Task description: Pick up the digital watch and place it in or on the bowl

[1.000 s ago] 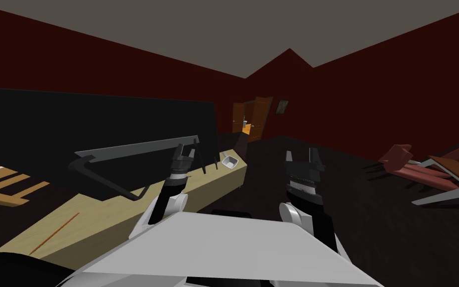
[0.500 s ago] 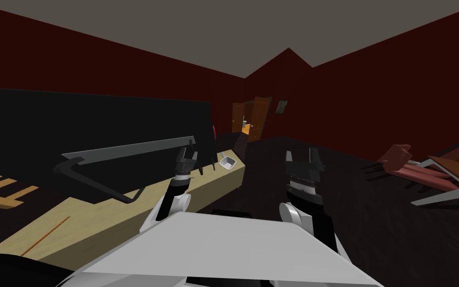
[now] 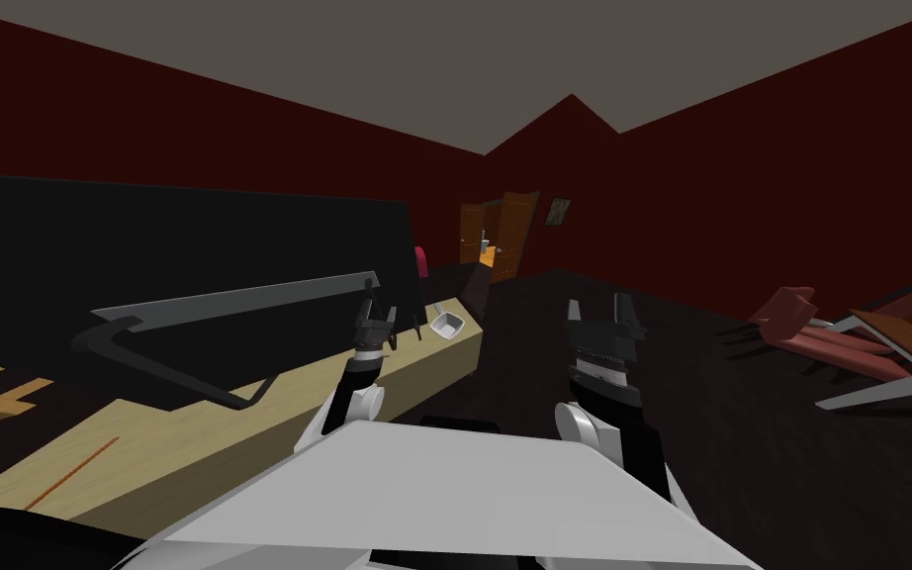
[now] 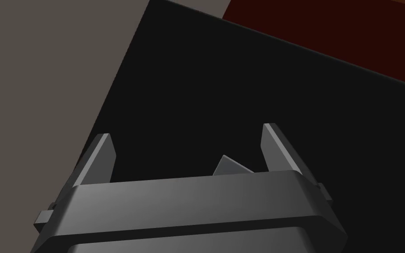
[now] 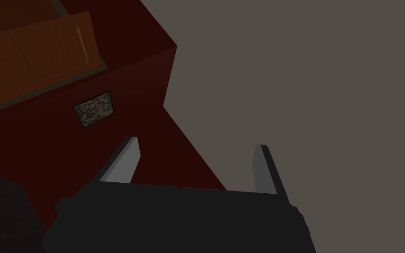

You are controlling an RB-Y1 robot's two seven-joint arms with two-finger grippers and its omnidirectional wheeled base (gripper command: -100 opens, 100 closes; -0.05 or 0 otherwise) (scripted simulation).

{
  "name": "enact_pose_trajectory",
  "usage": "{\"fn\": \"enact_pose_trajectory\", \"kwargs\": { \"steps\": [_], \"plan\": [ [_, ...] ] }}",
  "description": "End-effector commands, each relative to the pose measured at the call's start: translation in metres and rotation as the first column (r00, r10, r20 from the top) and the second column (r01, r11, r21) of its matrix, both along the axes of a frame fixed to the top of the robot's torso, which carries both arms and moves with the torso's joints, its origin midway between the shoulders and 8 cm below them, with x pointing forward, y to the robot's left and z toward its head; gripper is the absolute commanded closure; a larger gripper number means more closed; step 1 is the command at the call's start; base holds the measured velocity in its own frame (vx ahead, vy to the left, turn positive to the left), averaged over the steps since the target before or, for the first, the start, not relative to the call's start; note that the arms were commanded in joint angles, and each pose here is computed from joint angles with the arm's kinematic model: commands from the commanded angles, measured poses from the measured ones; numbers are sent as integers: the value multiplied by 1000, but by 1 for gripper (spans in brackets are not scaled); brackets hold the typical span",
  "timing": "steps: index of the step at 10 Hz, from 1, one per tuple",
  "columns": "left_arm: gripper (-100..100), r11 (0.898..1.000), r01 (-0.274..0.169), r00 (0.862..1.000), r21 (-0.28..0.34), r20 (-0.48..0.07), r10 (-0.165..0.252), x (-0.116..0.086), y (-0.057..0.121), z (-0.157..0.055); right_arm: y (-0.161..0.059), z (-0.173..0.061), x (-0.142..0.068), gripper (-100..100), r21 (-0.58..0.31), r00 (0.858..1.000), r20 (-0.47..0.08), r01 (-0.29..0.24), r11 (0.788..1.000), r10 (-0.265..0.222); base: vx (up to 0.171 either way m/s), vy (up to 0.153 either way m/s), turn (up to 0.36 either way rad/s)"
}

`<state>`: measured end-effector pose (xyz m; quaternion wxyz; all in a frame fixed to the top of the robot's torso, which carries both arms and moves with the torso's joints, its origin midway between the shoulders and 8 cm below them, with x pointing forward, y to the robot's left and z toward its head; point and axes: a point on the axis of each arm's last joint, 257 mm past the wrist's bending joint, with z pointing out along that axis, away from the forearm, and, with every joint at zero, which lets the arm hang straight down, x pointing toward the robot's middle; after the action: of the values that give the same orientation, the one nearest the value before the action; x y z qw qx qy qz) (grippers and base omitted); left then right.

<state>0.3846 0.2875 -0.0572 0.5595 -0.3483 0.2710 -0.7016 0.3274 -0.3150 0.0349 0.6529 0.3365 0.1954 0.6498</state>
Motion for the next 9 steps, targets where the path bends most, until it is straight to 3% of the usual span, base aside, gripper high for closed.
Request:
{"fn": "enact_pose_trajectory", "kwargs": {
  "steps": [1,2,5,6,7,8,9],
  "plan": [
    [-100,1000,8,1000,-24,-16,-8,3,3,-13,0,0,0,0,0,1000,0,0,1000,0,35,-56,-2],
    [-100,997,27,1000,-67,-10,-28,5,5,-19,0,0,0,0,0,1000,0,0,1000,0,37,-67,-12],
    [-100,993,38,999,-112,-31,-41,8,9,-38,0,0,0,0,0,1000,0,0,1000,0,30,-58,-3],
    [-100,987,52,998,-155,-26,-57,10,12,-45,0,0,0,0,0,1000,0,0,1000,0,34,-51,-12],
    [-100,987,48,998,-157,-39,-55,11,13,-52,0,0,0,0,0,1000,0,0,1000,0,36,-48,-5],
    [-100,978,60,997,-198,-32,-68,12,16,-58,0,0,0,0,0,1000,0,0,1000,0,49,-57,-12],
    [-100,978,55,997,-200,-47,-65,13,17,-65,0,0,0,0,0,1000,0,0,1000,0,34,-52,-3]
  ]
}}
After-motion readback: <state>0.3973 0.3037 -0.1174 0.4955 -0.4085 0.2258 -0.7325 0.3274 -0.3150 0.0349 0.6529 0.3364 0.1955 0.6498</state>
